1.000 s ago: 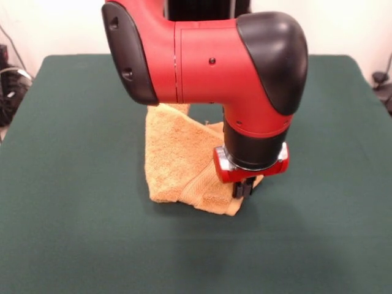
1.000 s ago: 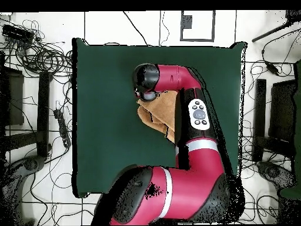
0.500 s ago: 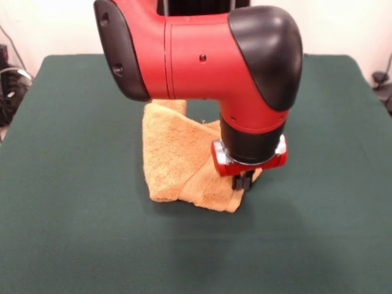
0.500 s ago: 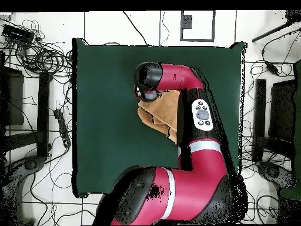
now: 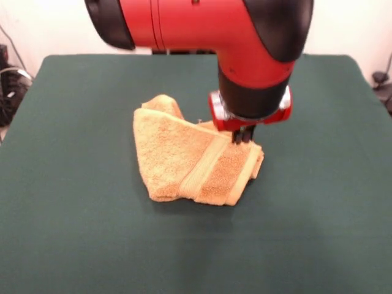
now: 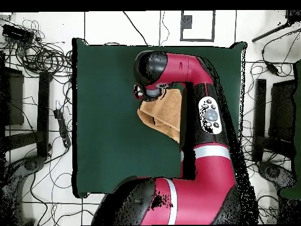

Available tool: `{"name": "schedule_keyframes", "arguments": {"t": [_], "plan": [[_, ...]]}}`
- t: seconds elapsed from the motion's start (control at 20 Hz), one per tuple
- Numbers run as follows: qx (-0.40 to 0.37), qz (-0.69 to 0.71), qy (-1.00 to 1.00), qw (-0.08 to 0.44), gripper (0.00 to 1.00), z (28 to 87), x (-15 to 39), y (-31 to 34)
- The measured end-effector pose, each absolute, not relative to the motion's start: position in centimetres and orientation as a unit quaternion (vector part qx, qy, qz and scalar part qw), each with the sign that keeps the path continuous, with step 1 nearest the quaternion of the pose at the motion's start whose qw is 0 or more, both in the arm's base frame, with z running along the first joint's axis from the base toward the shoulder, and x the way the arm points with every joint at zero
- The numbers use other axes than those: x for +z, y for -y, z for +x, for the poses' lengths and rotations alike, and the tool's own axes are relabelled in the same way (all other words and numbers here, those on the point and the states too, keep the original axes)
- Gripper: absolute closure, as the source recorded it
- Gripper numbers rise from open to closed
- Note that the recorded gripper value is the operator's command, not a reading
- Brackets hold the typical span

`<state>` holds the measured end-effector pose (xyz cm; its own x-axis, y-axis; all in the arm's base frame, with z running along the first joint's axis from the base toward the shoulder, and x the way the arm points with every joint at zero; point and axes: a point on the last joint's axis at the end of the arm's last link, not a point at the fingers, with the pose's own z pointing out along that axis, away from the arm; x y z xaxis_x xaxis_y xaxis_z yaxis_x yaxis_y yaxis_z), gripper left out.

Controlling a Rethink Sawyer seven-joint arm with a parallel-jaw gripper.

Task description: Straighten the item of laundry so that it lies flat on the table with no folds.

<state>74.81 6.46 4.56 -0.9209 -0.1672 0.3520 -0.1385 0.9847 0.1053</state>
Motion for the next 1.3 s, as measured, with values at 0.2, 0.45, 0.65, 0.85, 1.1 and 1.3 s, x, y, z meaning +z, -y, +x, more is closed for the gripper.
{"name": "schedule_keyframes", "arguments": {"t": [0.2, 0.45, 0.65, 0.85, 1.1, 1.3], "plan": [[-0.041, 0.073, 0.975, 0.204, 1.00, 75.0, 7.2, -5.8], [-0.042, 0.064, 0.965, 0.252, 1.00, 75.5, 10.8, -4.8], [-0.044, 0.054, 0.956, 0.285, 1.00, 76.4, 14.2, -3.8], [-0.044, 0.050, 0.961, 0.270, 1.00, 77.4, 14.9, -3.5], [-0.051, 0.045, 0.970, 0.233, 1.00, 78.9, 13.0, -3.4], [-0.053, 0.043, 0.976, 0.206, 1.00, 79.7, 8.7, -3.9]]}}
